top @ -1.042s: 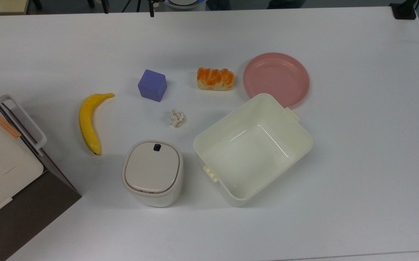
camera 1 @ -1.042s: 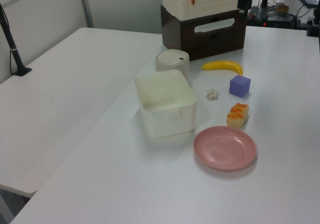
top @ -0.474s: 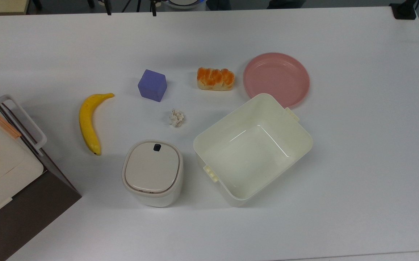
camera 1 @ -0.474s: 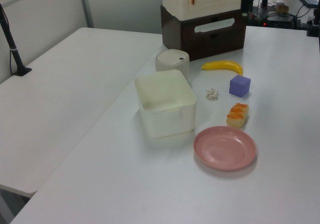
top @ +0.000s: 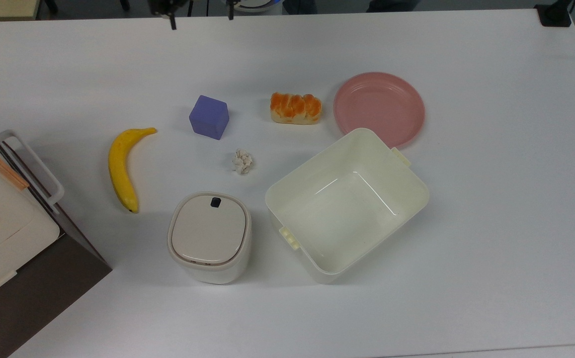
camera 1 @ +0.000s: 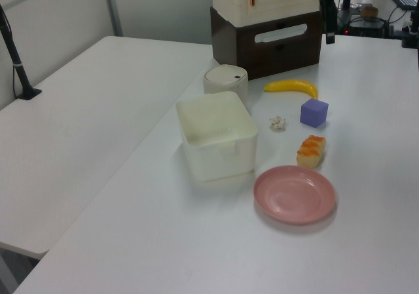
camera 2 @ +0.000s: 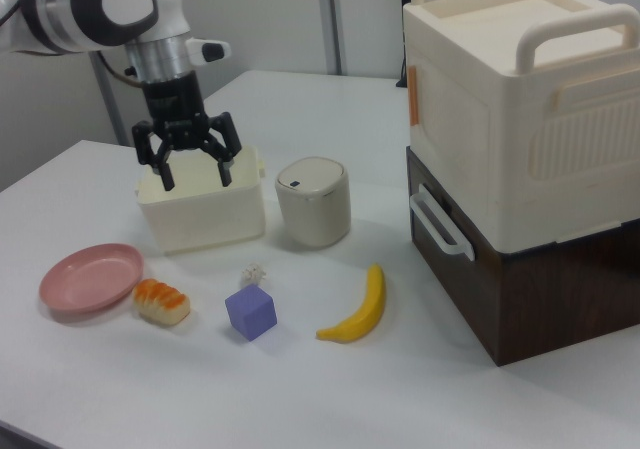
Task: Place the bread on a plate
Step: 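Move the gripper over toward the orange-topped bread roll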
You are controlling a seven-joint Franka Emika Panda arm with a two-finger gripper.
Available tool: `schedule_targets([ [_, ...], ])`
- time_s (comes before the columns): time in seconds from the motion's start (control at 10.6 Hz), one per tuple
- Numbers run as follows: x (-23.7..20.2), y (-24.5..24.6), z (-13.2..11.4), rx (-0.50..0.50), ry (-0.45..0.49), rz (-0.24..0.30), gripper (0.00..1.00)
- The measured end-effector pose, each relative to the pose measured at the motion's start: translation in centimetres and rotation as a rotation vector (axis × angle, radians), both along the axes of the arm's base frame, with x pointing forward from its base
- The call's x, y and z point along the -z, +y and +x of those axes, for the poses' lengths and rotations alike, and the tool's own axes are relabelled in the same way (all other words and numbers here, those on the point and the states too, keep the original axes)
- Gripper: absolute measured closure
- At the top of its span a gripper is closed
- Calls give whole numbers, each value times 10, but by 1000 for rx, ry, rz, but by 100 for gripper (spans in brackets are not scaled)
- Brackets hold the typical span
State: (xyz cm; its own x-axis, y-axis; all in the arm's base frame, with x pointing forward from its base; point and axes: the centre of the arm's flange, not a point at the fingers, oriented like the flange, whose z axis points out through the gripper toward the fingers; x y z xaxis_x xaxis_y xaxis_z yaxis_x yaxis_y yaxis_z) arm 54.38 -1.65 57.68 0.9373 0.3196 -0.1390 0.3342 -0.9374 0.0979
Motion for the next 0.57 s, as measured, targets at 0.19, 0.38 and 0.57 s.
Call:
schedule_targets([
  [0.19,14,34,-2,-79,31,-47,0],
  [0.38,38,73,-7,-140,72,-118,0],
  [0.57,53,96,-12,-172,95,-132,0],
])
